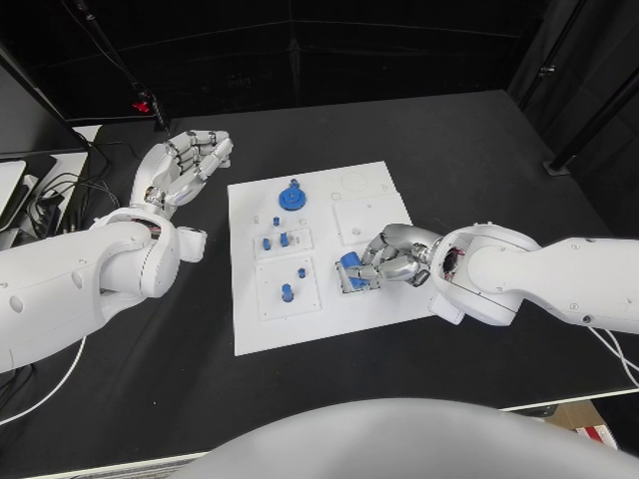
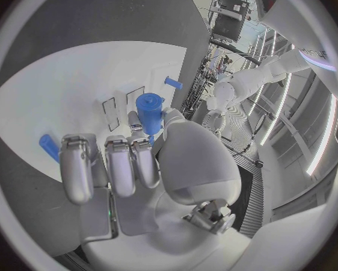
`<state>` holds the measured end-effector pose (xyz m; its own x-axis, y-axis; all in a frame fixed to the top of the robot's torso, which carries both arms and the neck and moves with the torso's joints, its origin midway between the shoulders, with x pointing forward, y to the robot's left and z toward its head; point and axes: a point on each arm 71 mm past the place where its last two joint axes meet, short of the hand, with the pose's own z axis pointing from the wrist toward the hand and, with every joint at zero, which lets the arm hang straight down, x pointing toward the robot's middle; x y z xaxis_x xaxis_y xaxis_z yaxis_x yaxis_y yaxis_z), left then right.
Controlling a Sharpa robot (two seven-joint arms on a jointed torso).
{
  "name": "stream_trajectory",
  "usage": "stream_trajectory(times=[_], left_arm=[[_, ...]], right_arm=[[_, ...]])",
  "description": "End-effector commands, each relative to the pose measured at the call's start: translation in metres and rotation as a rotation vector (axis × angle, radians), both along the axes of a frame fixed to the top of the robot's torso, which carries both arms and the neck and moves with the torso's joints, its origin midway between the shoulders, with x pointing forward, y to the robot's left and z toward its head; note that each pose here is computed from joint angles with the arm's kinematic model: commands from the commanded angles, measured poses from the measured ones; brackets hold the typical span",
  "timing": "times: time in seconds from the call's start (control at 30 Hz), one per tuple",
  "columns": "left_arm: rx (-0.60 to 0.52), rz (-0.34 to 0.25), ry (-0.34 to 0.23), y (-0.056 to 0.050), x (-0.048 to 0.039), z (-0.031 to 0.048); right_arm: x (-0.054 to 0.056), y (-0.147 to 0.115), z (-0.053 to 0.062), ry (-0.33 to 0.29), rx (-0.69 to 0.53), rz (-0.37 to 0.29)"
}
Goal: Assemble the parts on the task board
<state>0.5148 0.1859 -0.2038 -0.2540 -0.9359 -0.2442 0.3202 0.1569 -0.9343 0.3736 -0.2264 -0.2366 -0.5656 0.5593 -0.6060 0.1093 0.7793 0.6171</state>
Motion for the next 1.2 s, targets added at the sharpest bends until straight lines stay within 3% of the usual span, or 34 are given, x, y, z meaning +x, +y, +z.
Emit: stream_trajectory(times=[0.03, 0.5, 1.2], left_arm=[[-0.032, -0.032, -0.097, -0.002, -0.0026, 0.0078], [-0.031, -0.033, -0.094, -0.0026, -0.0023, 0.0075], [-0.031, -0.034, -0.092, -0.0028, -0.0021, 0.0071]], right_arm=[[0.0006, -0.0006, 0.0012, -0.02, -0.039, 0.008], [-0.0002, -0.0002, -0.0017, 0.01, -0.084, 0.018], [0.0013, 0.0039, -0.0024, 0.004, -0.091, 0.029]])
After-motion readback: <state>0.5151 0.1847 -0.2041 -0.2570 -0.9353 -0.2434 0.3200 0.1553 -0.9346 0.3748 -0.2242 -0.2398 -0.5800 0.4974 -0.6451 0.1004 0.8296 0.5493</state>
